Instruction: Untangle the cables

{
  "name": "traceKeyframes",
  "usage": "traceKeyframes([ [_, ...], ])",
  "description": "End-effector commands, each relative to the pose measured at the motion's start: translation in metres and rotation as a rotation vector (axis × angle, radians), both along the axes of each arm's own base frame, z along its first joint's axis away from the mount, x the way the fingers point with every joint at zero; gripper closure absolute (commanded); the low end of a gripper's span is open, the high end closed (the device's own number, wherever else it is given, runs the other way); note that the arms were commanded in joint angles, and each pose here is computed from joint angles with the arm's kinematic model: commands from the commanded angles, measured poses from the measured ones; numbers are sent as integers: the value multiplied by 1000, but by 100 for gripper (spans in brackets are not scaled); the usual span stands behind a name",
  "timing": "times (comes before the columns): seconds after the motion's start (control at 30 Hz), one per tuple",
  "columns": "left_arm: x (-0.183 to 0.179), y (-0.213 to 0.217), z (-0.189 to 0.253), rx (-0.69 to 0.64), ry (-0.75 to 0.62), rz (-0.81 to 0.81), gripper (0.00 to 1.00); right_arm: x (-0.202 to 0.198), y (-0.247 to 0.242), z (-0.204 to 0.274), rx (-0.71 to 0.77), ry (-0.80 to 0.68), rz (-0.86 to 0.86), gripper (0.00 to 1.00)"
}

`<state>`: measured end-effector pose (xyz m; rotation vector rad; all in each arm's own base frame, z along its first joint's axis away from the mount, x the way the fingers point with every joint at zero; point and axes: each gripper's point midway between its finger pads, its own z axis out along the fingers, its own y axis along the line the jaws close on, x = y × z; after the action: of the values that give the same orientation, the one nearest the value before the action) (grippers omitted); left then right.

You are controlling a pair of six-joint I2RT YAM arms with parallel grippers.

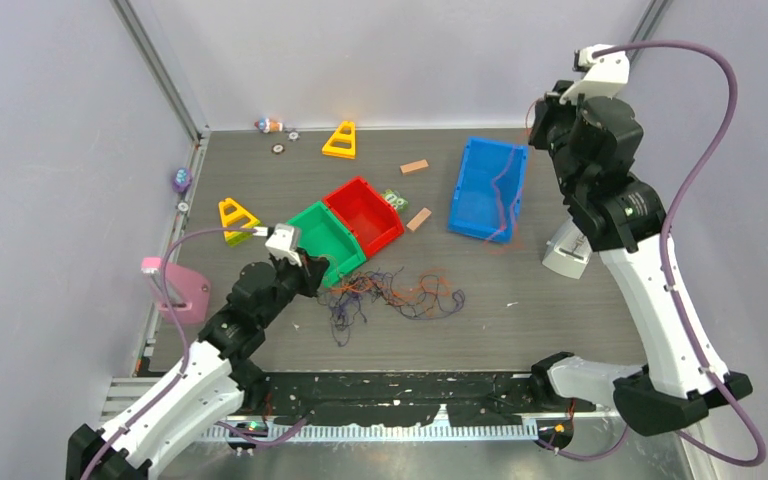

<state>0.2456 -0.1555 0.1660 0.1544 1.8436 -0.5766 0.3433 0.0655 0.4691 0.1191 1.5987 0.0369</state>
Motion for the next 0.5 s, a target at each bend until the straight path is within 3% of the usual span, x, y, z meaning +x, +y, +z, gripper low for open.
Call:
traceKeyframes([
  [0.0, -1, -21, 43, -1, -124, -92, 100, 9, 13, 38, 50, -84, 67, 95],
  [0.47, -8, -73, 34, 39, -100, -310, 100, 36, 3, 78, 34, -153, 27, 95],
])
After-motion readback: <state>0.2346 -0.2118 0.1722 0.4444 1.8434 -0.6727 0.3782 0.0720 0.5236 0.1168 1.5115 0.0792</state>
